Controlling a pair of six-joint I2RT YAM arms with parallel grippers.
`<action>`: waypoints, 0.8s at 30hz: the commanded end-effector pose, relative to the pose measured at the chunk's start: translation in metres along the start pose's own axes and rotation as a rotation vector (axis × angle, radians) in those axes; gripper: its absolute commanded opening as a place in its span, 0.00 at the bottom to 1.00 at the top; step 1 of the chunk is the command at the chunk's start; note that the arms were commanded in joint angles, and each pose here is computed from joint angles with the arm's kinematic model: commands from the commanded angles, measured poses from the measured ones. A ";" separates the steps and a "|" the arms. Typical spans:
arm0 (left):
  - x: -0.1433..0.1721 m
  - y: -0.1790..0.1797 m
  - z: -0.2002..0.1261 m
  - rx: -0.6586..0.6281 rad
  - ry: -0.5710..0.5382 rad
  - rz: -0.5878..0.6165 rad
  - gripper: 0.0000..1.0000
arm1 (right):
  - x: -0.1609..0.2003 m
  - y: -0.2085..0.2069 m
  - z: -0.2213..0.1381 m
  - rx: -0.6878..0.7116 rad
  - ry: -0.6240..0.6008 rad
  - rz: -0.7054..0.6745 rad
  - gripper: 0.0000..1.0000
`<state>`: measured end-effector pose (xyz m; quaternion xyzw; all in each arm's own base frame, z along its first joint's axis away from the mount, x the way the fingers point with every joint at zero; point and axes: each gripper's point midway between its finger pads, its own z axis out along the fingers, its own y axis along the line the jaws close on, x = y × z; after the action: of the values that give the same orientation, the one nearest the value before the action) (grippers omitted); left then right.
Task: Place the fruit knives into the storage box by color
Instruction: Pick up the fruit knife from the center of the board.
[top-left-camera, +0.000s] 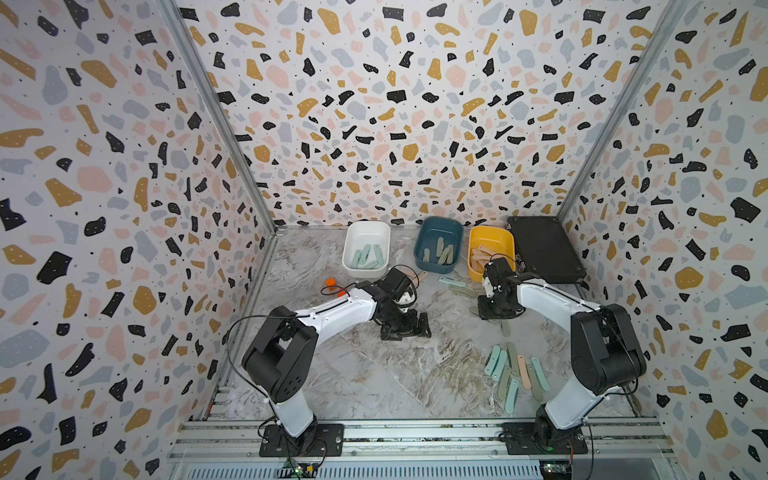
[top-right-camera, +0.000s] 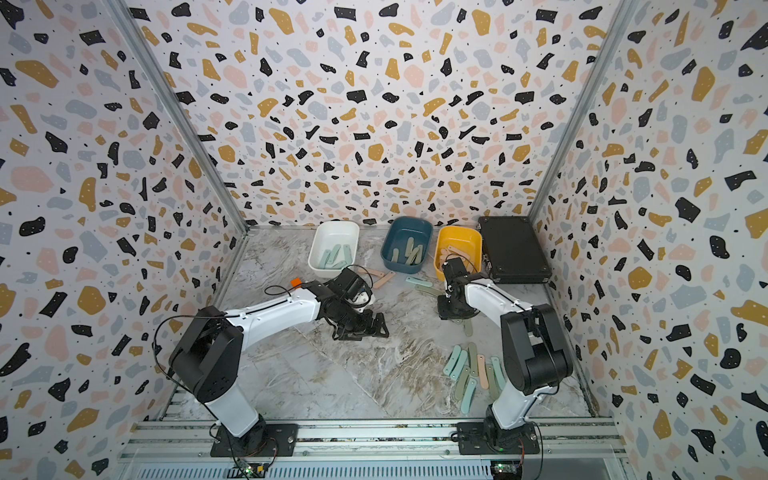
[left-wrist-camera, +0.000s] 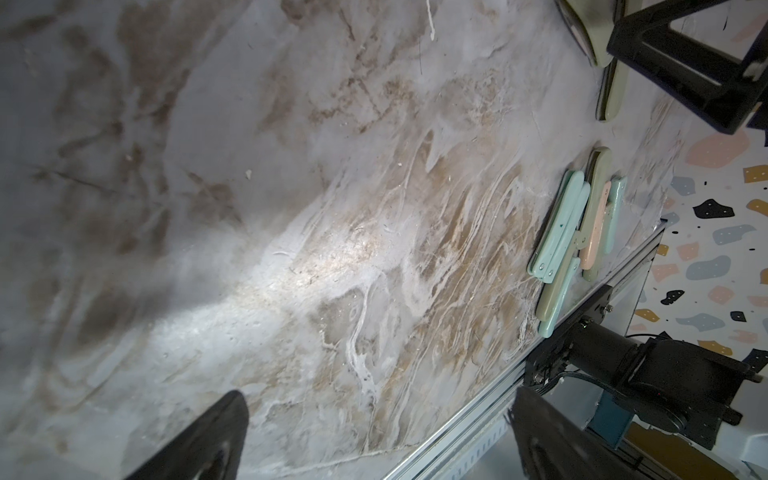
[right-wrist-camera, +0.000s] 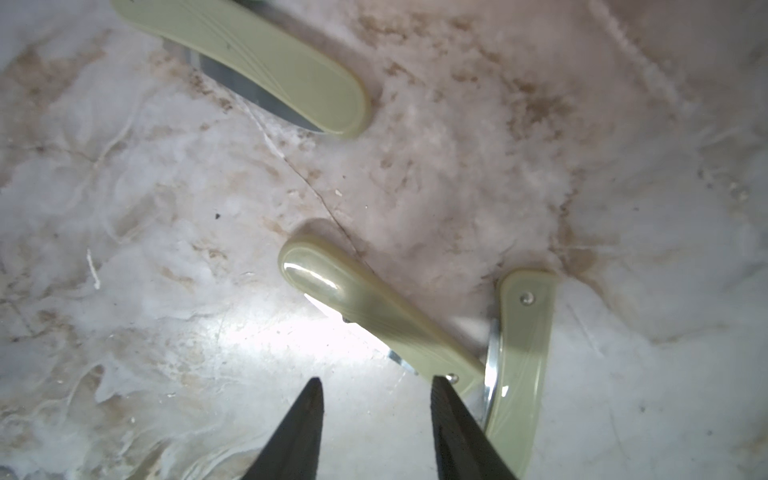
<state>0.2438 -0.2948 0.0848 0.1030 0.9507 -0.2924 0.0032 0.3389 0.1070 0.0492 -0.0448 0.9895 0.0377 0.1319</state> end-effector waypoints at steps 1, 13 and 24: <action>0.001 -0.009 -0.007 0.028 -0.017 0.018 0.99 | -0.002 -0.003 0.008 0.017 0.036 0.003 0.55; -0.001 -0.009 -0.006 0.027 -0.018 0.025 0.99 | 0.049 -0.006 0.022 0.009 0.126 0.031 0.47; 0.001 -0.007 -0.006 0.021 -0.017 0.023 0.99 | 0.054 0.019 0.009 -0.071 0.124 0.023 0.40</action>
<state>0.2428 -0.2949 0.0844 0.1042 0.9506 -0.2925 0.0031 0.3203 0.1127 0.0318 -0.0389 0.9908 0.0494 0.1200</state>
